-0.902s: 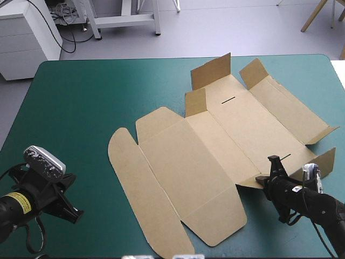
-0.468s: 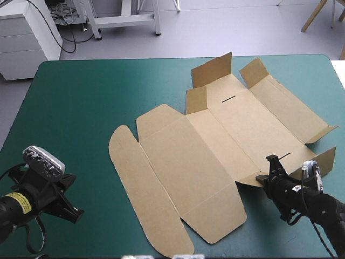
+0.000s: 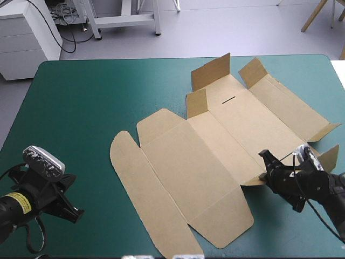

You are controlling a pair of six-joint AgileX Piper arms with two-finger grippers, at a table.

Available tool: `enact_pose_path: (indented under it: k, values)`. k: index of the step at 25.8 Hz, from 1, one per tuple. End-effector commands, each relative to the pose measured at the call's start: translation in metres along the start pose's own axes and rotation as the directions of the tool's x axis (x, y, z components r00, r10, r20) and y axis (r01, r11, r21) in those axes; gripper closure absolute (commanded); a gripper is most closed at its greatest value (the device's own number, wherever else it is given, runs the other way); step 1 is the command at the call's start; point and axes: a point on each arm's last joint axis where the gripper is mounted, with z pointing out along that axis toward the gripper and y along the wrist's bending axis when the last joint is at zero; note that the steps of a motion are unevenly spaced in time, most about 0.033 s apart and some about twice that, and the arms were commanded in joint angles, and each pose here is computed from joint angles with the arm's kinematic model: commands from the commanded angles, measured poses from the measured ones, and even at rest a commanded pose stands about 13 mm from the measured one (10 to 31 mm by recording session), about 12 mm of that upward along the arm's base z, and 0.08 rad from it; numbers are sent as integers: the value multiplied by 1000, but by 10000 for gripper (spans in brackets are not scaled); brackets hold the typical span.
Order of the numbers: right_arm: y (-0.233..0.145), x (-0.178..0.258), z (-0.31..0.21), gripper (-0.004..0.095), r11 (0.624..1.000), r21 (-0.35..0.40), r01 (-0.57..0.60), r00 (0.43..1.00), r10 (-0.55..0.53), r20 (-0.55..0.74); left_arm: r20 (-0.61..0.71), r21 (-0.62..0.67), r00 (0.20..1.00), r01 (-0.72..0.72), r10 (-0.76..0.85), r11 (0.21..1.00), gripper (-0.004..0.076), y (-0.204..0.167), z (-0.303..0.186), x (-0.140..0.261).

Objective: Fold the box

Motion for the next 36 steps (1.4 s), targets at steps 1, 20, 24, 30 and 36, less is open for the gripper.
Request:
enact_pose_path:
  k: [1,20,24,30,36]
  values:
    - [30,-19,-13,904,988,21,154,987,-155,44,73,-3,997,14,-13,1000,734,1,-4,-10]
    - [138,-92,32,908,472,2,882,456,-851,-261,111,16,994,23,-25,1000,734,0,-5,-14]
    - [153,-101,32,908,329,-23,944,317,-925,-210,136,18,990,25,-27,1000,734,0,-5,-16]
    - [166,-108,42,908,-251,-37,967,-253,-955,-156,192,29,981,32,-37,999,734,-1,-6,-21]
    - [186,-100,46,928,-477,58,877,-474,-878,-63,199,37,979,38,-45,999,734,-2,-6,-22]
